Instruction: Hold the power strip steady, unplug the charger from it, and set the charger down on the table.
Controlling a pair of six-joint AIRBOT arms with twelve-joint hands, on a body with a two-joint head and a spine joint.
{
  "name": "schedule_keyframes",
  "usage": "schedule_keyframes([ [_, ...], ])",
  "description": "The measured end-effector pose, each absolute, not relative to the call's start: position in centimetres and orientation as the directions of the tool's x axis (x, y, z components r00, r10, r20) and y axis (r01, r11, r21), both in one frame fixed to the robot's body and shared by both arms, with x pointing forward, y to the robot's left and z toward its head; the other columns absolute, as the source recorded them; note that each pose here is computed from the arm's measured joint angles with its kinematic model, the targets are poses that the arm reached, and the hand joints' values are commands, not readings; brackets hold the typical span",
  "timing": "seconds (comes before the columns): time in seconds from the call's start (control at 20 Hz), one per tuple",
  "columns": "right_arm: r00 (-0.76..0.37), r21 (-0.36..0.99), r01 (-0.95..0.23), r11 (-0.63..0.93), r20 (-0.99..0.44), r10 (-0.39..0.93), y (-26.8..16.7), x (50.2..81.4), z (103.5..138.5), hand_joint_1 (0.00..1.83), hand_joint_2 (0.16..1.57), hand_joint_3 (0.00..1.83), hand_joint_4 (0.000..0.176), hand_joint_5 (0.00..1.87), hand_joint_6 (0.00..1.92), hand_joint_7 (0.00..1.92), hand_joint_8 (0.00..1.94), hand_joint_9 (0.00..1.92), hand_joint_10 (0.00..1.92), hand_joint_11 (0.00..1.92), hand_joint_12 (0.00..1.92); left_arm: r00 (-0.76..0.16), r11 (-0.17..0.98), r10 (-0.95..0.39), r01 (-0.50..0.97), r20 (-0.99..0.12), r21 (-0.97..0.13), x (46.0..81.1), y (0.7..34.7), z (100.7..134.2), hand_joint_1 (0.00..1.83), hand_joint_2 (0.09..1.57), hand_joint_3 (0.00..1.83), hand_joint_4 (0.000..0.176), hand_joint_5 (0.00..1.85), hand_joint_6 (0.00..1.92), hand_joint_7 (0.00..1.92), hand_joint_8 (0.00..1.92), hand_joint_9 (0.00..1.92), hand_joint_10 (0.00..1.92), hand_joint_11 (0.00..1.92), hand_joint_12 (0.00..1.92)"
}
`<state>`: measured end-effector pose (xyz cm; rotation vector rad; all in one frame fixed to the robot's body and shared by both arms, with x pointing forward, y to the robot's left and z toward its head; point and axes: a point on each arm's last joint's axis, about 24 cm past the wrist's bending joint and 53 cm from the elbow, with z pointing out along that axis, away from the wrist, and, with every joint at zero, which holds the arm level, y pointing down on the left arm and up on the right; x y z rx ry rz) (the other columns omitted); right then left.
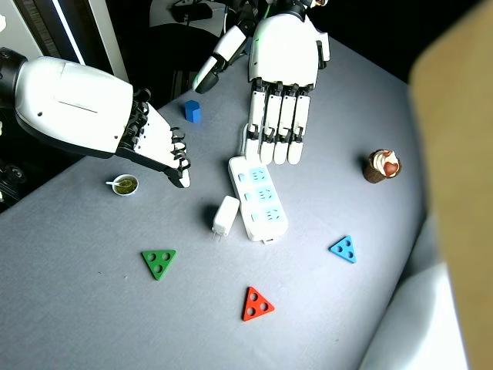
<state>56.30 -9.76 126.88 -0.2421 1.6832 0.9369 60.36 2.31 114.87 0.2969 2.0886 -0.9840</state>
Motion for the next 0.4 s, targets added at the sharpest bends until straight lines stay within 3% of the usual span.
schedule_keyframes([
  [0.15, -0.383, 0.504, -0.573, 0.647, -0.862, 0.332, -9.5, 55.6, 126.6, 1.04, 1.0, 0.02, 0.0, 0.59, 0.0, 0.58, 0.0, 0.62, 0.0, 0.31, 0.67, -0.651, 0.667, -0.119, 0.507, -0.75, -0.546, 60.5, 2.2, 115.5, 0.0, 1.08, 0.0, 0.0, 0.07, 0.0, 0.06, 0.0, 0.05, 0.0, 0.03, 0.04],
  [0.4, -0.368, 0.498, -0.55, 0.67, -0.865, 0.342, -10.8, 55.9, 126.7, 1.07, 1.0, 0.0, 0.0, 0.47, 0.0, 0.62, 0.0, 0.6, 0.0, 0.26, 0.59, -0.647, 0.677, -0.103, 0.511, -0.756, -0.53, 60.7, 3.1, 115.9, 0.0, 1.09, 0.0, 0.0, 0.05, 0.0, 0.05, 0.0, 0.04, 0.0, 0.02, 0.03],
])
